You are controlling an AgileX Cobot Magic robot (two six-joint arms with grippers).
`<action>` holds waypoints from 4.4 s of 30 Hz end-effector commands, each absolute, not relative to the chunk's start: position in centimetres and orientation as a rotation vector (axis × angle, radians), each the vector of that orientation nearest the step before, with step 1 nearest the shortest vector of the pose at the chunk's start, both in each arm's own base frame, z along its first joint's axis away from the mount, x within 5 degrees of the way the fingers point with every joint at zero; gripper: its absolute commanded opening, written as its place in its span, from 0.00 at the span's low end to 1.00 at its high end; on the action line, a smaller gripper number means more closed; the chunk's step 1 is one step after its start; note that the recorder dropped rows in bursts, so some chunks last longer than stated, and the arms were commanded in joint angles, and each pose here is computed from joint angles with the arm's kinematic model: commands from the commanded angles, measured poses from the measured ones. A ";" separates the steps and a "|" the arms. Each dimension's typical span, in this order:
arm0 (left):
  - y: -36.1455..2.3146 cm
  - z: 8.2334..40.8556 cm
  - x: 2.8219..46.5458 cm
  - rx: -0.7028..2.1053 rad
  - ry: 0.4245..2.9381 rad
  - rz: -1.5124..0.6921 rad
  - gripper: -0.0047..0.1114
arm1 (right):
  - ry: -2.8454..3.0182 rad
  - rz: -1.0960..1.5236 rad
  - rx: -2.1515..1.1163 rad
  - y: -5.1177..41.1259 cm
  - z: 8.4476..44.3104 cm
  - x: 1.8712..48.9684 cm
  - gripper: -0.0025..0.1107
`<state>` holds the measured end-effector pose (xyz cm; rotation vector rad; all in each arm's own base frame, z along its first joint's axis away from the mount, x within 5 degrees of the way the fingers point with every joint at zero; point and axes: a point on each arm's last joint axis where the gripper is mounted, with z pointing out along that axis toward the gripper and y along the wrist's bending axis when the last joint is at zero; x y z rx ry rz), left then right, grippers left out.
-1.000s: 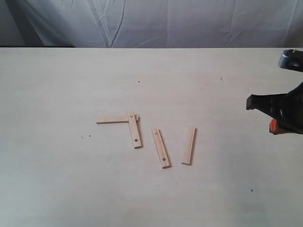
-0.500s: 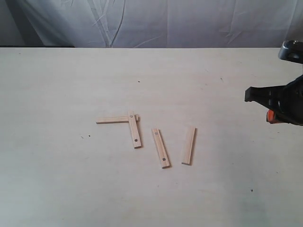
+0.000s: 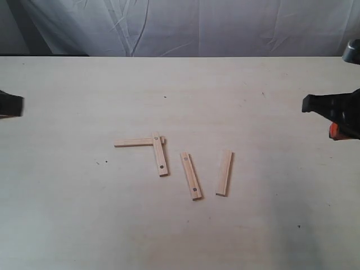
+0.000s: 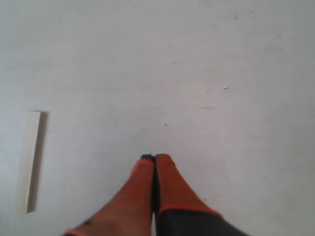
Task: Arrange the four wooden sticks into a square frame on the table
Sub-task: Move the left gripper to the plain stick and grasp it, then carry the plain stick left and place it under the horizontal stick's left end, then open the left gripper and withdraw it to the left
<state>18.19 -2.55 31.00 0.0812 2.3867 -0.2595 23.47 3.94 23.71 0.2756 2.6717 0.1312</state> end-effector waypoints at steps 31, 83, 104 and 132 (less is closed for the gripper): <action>-32.7 15.7 32.2 0.603 2.782 -0.303 0.29 | 2.577 0.161 0.387 2.3 24.9 23.8 0.02; -16.1 17.4 33.0 -0.167 2.811 -0.029 0.04 | 2.558 0.200 0.411 2.4 25.0 23.9 0.02; -13.0 13.5 32.3 -0.300 2.815 -0.039 0.04 | 2.543 0.206 0.411 2.5 25.1 24.0 0.02; -13.0 14.2 32.2 -0.319 2.807 -0.056 0.35 | 2.544 0.227 0.406 2.6 25.1 24.0 0.02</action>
